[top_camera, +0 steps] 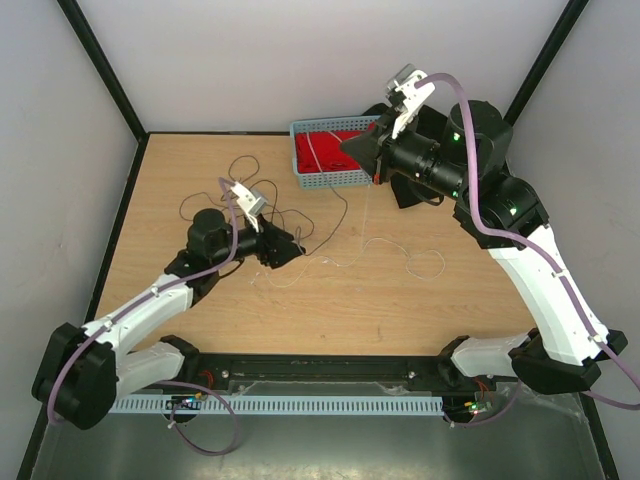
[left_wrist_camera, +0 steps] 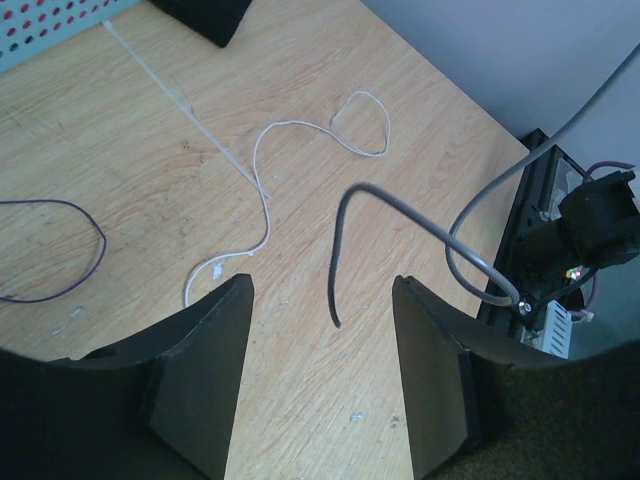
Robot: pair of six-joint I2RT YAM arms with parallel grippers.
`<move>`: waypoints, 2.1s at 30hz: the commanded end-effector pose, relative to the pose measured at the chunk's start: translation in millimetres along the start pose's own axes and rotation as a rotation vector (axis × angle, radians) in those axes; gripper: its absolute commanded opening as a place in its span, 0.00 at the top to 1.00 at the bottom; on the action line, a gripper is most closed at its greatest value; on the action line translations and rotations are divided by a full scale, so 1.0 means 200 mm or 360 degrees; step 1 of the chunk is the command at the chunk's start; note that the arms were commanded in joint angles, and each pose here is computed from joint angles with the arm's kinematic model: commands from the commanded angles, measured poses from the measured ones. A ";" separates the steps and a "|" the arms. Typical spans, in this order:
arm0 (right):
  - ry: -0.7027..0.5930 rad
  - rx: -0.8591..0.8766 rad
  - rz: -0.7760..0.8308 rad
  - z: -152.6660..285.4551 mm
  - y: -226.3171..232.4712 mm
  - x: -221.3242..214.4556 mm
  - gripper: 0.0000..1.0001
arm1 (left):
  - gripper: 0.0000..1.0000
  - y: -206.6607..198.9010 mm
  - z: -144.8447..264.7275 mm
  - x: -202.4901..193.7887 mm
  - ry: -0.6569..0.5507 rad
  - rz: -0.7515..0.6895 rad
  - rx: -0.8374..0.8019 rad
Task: Zip-tie the wires
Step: Straighten the cable at the center of the board.
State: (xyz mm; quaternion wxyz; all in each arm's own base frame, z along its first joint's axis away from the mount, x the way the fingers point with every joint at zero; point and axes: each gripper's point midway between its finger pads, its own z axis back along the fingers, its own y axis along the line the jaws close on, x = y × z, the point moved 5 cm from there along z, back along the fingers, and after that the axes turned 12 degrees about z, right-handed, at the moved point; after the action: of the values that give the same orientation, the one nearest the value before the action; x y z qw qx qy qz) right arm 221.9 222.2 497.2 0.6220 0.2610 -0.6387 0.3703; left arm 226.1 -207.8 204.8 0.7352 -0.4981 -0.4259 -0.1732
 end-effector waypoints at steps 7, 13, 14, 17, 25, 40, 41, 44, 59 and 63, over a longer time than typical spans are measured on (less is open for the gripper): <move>-0.0016 0.0003 -0.0038 0.02 0.01 0.00 1.00 | 0.53 -0.08 -0.11 0.03 0.0050 -0.0070 -0.0141; -0.0013 -0.0015 -0.0046 0.03 0.01 -0.01 1.00 | 0.74 -0.10 -0.15 0.04 0.0065 -0.0076 -0.0165; -0.0004 -0.0033 -0.0049 0.03 0.00 -0.02 1.00 | 0.81 -0.10 -0.15 0.03 0.0067 -0.0076 -0.0163; 0.0037 -0.0163 -0.0076 0.04 -0.04 -0.05 1.00 | 1.00 -0.07 -0.13 0.01 0.0060 -0.0060 -0.0115; 0.0501 -0.0677 -0.0022 0.08 -0.24 -0.44 1.00 | 1.00 0.26 0.14 -0.07 0.0172 0.0347 0.0595; 0.1522 -0.1444 -0.0229 0.43 -0.70 -1.62 1.00 | 1.00 0.48 0.57 -0.06 0.0452 0.0774 0.1150; 0.1558 -0.1487 -0.0250 0.46 -0.72 -1.66 1.00 | 1.00 0.49 0.58 -0.06 0.0513 0.0775 0.1169; 0.1648 -0.1569 -0.0238 0.48 -0.76 -1.75 1.00 | 1.00 0.53 0.59 -0.08 0.0644 0.0813 0.1195; 0.1963 -0.1583 -0.0183 0.46 -0.80 -2.06 1.00 | 1.00 0.73 0.51 -0.12 0.0877 0.0963 0.1239; 0.1960 -0.1545 -0.0221 0.43 -0.80 -2.10 1.00 | 1.00 0.76 0.51 -0.12 0.0886 0.0956 0.1277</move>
State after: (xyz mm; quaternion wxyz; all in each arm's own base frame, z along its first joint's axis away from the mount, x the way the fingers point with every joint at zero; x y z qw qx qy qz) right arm 326.8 8.7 109.5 0.9334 -0.2442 -0.2429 0.1009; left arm 264.3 -61.2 105.8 0.9649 -0.2296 -0.0823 0.0973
